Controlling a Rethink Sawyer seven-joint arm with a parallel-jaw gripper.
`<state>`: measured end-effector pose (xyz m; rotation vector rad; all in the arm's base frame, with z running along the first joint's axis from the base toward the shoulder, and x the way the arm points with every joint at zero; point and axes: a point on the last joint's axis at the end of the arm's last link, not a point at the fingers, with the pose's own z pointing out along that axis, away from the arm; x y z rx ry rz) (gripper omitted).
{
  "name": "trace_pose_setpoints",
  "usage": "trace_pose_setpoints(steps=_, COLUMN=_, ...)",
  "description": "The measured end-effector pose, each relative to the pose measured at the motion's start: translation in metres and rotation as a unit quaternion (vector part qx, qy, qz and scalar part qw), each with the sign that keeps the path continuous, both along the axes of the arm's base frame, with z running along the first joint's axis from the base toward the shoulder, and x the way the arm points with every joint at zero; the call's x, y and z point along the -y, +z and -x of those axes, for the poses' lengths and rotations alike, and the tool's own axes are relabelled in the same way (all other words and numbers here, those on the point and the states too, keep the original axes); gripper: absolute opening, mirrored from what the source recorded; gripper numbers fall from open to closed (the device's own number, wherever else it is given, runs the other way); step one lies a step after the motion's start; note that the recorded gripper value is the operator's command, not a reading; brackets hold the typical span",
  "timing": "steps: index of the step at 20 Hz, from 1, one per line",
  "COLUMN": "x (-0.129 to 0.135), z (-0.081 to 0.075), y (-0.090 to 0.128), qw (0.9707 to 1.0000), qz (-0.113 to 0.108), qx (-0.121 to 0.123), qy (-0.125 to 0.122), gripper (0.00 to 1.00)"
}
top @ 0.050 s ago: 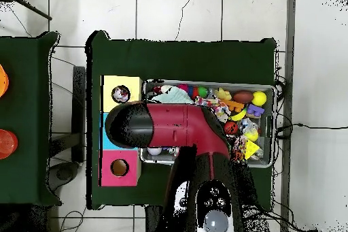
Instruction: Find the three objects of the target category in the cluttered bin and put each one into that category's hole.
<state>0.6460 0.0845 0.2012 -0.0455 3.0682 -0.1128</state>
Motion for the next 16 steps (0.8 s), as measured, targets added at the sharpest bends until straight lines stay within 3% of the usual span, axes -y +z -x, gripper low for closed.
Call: trace_pose_setpoints(steps=16, x=0.04, z=-0.019, y=0.0, qw=0.9979, qz=-0.003, qx=0.055, qy=-0.033, gripper=0.0)
